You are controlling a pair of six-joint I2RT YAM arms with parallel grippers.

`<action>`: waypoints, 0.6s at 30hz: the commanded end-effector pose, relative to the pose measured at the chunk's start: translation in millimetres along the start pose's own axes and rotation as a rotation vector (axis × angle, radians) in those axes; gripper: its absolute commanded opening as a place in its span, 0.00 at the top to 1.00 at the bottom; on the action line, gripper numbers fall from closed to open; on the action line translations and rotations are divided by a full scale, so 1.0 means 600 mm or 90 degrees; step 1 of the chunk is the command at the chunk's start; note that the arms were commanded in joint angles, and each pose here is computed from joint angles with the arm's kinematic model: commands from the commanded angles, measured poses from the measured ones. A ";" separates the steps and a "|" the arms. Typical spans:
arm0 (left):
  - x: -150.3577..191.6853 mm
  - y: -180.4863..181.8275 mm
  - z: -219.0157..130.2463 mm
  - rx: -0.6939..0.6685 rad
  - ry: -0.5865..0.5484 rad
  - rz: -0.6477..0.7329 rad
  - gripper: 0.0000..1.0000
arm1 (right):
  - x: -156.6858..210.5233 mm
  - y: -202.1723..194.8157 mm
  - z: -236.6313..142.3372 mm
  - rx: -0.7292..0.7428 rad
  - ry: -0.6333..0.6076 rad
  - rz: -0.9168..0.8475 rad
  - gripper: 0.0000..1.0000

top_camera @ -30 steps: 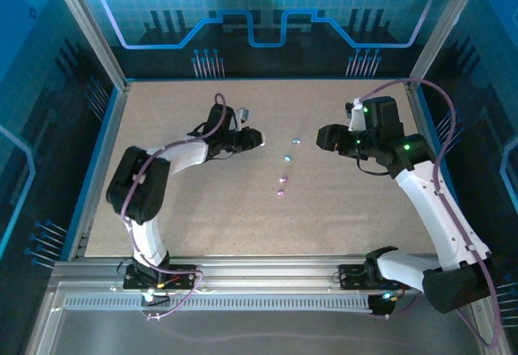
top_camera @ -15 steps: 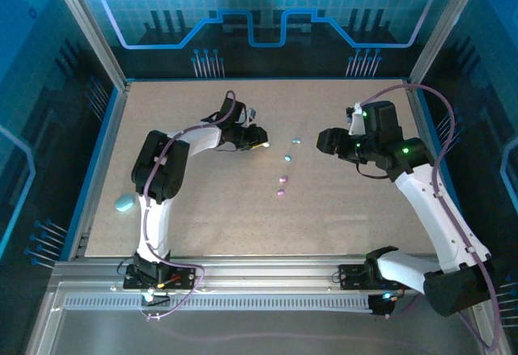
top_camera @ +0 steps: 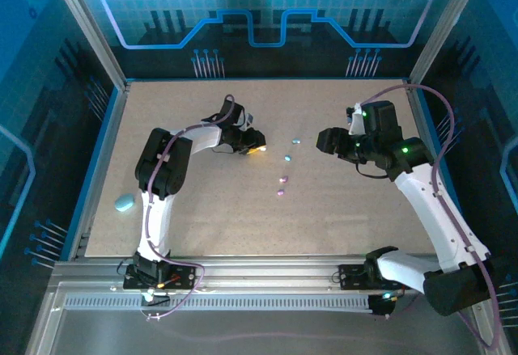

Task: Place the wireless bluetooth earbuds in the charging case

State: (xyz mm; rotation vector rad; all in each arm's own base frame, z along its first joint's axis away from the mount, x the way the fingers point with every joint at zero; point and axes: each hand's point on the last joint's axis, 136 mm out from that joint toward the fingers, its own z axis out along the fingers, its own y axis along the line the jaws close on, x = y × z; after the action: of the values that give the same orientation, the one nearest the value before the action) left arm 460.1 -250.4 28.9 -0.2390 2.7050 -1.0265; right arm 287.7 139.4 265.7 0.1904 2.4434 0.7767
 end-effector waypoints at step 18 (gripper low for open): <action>-0.027 0.022 -0.073 -0.139 -0.043 0.085 0.42 | -0.002 -0.006 0.006 -0.004 -0.001 0.010 0.39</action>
State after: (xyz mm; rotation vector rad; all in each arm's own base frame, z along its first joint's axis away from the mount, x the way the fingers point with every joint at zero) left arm 462.9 -229.9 32.5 -0.1444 2.7463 -0.7979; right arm 288.2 139.5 264.1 0.1910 2.4468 0.7756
